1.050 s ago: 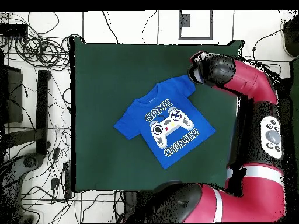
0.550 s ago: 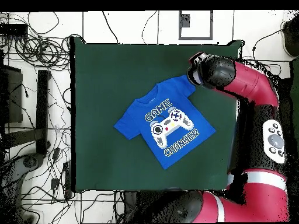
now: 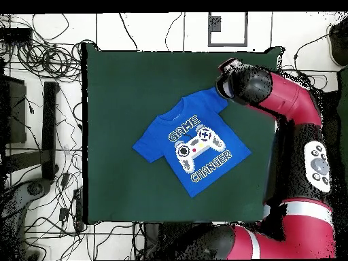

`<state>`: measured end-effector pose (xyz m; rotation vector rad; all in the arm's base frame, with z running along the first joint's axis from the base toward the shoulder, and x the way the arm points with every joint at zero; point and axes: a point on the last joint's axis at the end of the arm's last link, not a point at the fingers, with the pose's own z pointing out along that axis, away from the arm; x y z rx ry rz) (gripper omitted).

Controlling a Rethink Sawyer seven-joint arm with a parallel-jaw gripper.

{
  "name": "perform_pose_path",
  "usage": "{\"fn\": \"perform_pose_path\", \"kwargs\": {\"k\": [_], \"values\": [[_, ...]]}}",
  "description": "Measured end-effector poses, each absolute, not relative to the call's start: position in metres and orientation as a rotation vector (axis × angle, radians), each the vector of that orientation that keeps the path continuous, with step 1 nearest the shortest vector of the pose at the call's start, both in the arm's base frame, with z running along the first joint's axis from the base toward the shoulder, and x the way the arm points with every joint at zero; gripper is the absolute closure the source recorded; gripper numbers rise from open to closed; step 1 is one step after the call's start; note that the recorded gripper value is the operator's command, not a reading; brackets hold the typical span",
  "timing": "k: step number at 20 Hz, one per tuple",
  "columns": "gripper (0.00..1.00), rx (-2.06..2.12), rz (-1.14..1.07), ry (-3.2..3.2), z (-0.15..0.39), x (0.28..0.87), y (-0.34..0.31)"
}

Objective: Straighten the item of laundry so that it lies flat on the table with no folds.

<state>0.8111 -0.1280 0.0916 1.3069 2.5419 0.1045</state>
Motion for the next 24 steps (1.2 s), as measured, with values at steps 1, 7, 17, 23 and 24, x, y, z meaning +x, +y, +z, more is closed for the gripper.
{"fn": "perform_pose_path", "kwargs": {"k": [1, 7, 17, 23, 24], "values": [[0.0, 1.301, 0.107, 2.535, 0.089, 0.812, -0.127], [0.0, 1.282, 0.116, 2.508, 0.082, 0.814, -0.122], [0.0, 1.306, 0.151, 2.469, 0.076, 0.815, -0.119], [0.0, 1.329, 0.167, 2.467, 0.068, 0.811, -0.116], [0.0, 1.336, 0.171, 2.47, 0.066, 0.81, -0.114]]}}
